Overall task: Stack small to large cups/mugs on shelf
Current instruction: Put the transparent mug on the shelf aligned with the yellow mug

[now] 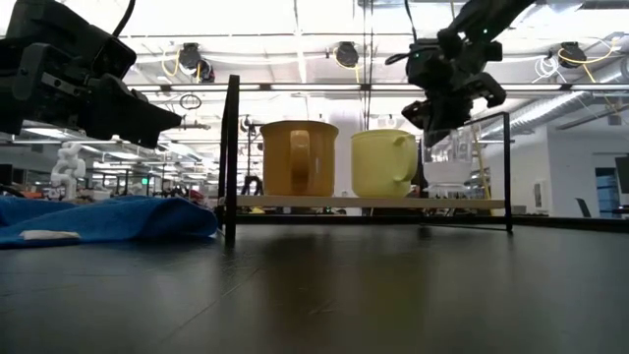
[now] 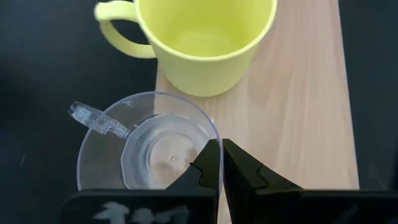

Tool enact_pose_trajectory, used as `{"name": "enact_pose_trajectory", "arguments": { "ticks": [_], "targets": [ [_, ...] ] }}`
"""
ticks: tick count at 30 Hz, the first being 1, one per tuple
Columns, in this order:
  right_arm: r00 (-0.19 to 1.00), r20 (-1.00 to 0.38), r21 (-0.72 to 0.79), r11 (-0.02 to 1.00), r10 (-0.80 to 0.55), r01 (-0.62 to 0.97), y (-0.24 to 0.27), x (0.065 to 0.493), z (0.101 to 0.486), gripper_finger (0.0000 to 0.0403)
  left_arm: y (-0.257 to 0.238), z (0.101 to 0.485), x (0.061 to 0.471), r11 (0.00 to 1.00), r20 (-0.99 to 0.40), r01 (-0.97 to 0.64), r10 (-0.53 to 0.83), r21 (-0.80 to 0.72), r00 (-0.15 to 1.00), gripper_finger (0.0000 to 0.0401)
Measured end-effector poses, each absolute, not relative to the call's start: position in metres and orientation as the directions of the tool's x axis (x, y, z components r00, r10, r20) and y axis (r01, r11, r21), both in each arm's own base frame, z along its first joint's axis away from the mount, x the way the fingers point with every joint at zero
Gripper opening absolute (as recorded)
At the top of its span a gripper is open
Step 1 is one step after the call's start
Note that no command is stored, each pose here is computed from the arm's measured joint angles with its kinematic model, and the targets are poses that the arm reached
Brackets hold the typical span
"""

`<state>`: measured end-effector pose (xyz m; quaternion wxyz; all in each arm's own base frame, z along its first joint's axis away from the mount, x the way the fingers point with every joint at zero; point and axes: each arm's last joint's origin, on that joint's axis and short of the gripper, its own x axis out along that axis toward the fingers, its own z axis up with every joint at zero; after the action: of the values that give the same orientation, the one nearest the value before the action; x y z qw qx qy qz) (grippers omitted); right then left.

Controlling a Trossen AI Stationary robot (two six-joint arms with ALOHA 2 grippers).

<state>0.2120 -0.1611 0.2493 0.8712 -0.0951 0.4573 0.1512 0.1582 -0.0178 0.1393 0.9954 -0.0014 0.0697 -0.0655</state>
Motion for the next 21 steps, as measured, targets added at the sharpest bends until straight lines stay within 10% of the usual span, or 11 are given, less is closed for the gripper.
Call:
{"name": "enact_pose_trajectory", "arguments": {
  "ticks": [21],
  "targets": [
    [0.537,-0.827,-0.034,0.937,0.169,-0.347,-0.175,0.228,0.238,0.0,-0.018,0.139,0.158,0.991,-0.138,0.133,-0.135,-0.025,0.981,0.0021]
  ]
}}
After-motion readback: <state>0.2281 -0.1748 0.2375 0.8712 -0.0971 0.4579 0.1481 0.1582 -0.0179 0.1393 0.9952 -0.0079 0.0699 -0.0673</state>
